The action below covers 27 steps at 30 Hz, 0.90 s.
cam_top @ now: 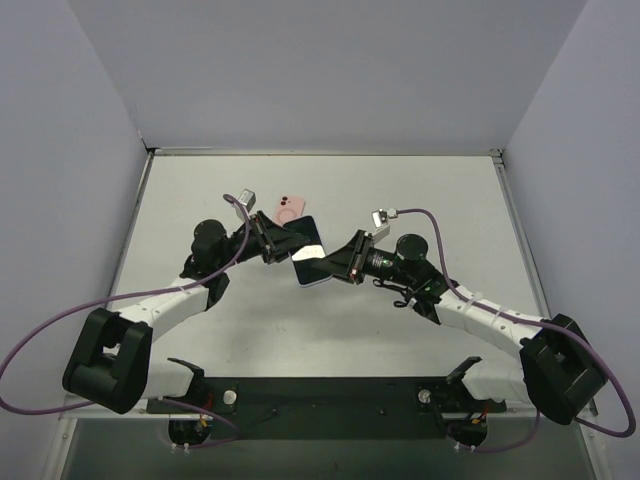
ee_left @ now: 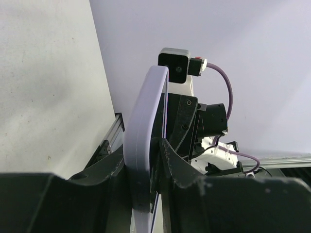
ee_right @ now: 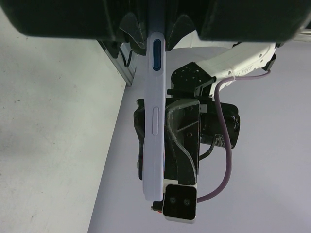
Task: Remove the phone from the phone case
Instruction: Adjust the phone, then remove the phone case from the phone.
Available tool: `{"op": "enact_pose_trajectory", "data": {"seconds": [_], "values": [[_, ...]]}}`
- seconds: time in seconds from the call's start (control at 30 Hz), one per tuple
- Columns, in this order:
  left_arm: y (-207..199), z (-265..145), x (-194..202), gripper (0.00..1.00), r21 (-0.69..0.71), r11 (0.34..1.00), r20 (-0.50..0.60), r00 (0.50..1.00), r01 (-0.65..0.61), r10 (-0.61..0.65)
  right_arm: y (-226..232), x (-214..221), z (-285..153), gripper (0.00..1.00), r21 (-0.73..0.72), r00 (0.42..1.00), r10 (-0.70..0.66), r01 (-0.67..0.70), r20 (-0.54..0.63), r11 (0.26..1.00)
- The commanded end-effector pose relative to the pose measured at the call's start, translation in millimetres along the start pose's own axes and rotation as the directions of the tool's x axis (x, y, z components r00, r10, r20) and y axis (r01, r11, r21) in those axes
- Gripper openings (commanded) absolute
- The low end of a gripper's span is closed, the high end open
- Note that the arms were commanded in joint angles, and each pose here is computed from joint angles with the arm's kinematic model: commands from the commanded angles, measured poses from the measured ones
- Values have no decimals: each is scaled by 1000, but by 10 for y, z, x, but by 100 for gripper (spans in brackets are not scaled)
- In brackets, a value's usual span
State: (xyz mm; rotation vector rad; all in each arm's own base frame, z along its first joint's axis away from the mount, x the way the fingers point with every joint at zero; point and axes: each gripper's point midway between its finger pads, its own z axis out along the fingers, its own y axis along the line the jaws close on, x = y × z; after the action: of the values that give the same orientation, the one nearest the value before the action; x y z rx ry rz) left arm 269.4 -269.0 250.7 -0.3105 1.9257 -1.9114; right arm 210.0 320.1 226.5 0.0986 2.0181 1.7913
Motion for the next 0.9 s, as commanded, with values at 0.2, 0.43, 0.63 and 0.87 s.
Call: {"op": "enact_pose_trajectory", "data": {"seconds": [0.2,0.43,0.63,0.87], "values": [[-411,54,-96,0,117,990,29,997,-77,74,172,47,78,0,-82,1000,-4,2,-22,997],[-475,7,-227,0,154,985,111,992,-76,59,-57,-45,-49,59,44,999,6,-8,45,999],[-435,-29,-336,0,135,986,173,982,-96,71,-42,-197,-253,44,99,994,-13,2,110,995],[-420,-36,-336,0,156,985,177,983,-74,46,89,-228,-257,33,67,994,-22,15,112,998]]}}
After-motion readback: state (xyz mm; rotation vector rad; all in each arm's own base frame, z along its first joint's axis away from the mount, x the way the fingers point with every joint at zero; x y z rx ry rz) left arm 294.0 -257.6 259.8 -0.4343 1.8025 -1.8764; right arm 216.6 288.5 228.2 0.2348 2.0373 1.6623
